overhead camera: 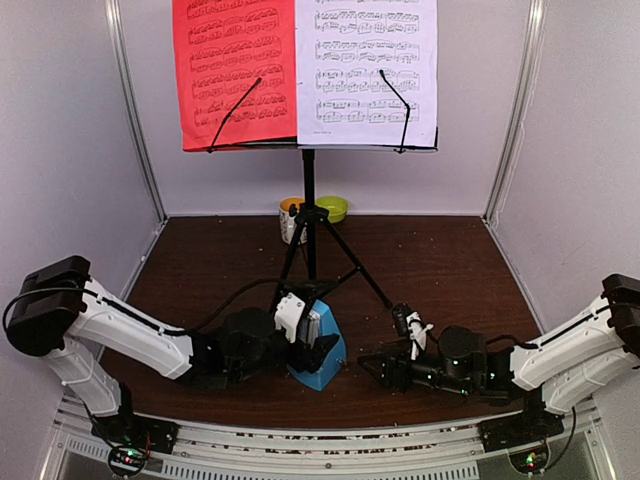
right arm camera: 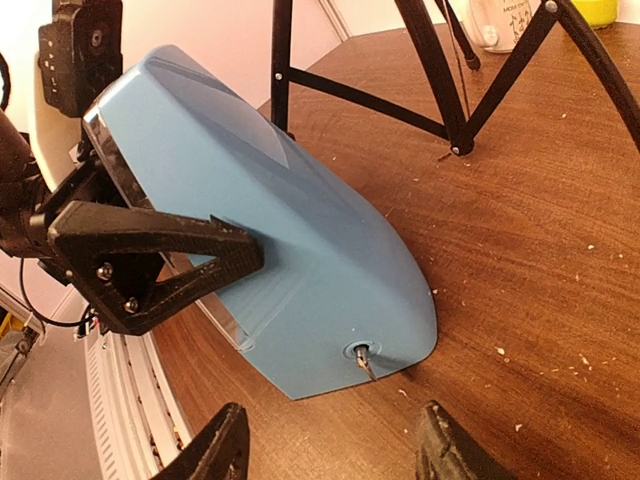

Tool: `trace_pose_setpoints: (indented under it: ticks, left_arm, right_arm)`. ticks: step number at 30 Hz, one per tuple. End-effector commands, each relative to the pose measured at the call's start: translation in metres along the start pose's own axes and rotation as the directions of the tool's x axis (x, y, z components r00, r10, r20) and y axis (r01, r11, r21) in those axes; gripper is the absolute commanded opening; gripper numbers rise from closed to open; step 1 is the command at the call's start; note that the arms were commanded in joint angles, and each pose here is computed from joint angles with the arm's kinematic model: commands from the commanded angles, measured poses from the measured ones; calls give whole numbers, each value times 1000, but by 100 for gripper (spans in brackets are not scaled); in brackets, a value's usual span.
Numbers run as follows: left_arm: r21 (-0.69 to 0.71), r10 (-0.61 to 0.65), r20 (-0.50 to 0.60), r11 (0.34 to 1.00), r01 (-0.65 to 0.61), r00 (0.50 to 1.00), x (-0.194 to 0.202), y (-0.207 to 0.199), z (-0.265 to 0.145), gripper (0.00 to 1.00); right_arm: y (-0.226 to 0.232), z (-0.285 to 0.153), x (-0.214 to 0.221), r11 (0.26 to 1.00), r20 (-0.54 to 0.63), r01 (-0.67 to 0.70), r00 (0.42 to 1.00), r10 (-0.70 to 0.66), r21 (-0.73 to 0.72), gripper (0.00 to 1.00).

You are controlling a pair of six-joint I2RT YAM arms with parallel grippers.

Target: Set up the instrument practice props

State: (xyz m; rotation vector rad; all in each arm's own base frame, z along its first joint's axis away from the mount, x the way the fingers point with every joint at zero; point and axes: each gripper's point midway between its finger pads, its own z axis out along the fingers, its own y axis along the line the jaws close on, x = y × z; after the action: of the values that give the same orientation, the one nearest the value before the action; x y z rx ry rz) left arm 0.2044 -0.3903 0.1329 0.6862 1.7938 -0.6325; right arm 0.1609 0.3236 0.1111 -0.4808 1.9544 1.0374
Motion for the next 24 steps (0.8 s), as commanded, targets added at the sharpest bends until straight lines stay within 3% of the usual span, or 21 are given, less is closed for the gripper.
trace_pose_setpoints:
  ticks: [1,4,10,15,19,24]
  left_arm:
    - [53,16,59,998,-19,998,-24,-16,10,77]
    - [53,25,64,998,-28,998,-28,-17,11,71]
    - [42,47,108,998,-52,993,-50,-20,2,46]
    - [16,106,160,994,-110,981,-80,-28,-14,41]
    - [22,108,206,993,-115,973,-101,-33,-25,31]
    - [25,103,246,993,-112,964,-123,-36,-35,27]
  right_arm:
    - [-6,0,-6,1000,37,-15,999,15,14,58]
    - [-7,2,-4,1000,35,-13,999,12,19,60]
    - [-11,4,-5,999,42,-9,999,8,43,60]
    - [-11,8,-6,998,48,-33,998,30,47,60]
    - [-6,11,-8,999,57,-48,997,47,23,60]
    - [10,12,-11,997,63,-45,997,48,-58,60]
